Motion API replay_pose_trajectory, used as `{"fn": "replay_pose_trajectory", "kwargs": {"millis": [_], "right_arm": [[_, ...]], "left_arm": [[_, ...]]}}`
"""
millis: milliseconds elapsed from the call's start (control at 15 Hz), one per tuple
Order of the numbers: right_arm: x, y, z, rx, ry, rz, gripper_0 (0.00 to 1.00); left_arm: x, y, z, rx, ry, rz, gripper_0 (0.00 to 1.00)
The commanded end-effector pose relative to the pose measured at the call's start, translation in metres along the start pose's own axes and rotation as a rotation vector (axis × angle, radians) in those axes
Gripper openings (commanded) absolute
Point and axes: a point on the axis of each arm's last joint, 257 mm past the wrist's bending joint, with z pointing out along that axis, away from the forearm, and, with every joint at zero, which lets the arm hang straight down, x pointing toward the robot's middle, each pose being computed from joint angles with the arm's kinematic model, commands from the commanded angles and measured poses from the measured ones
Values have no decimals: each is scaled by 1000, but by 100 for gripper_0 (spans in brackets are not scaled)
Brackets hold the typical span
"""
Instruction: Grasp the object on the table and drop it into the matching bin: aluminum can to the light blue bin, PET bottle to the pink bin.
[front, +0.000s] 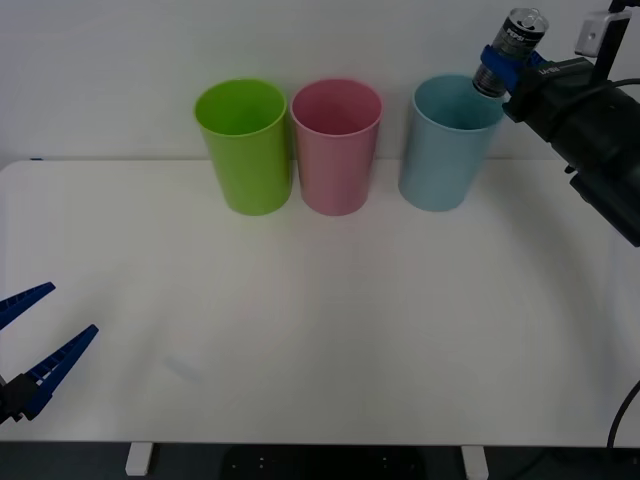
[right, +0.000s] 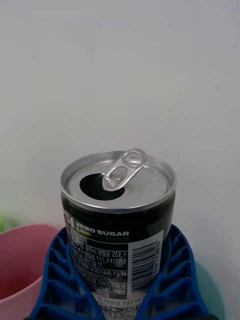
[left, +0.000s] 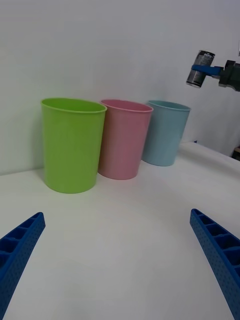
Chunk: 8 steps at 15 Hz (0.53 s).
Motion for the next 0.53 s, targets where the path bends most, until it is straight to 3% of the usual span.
{"fn": "replay_pose_trajectory", "kwargs": {"millis": [67, 333, 533], "right_arm": [[3, -13, 21, 38, 13, 4, 0], [17, -30, 47, 108, 49, 6, 0], [21, -30, 55, 120, 59, 2, 0]], "left_arm": [[0, 0, 0, 0, 0, 0, 100], [0, 0, 0, 0, 0, 0, 100], [0, 0, 0, 0, 0, 0, 100]]}}
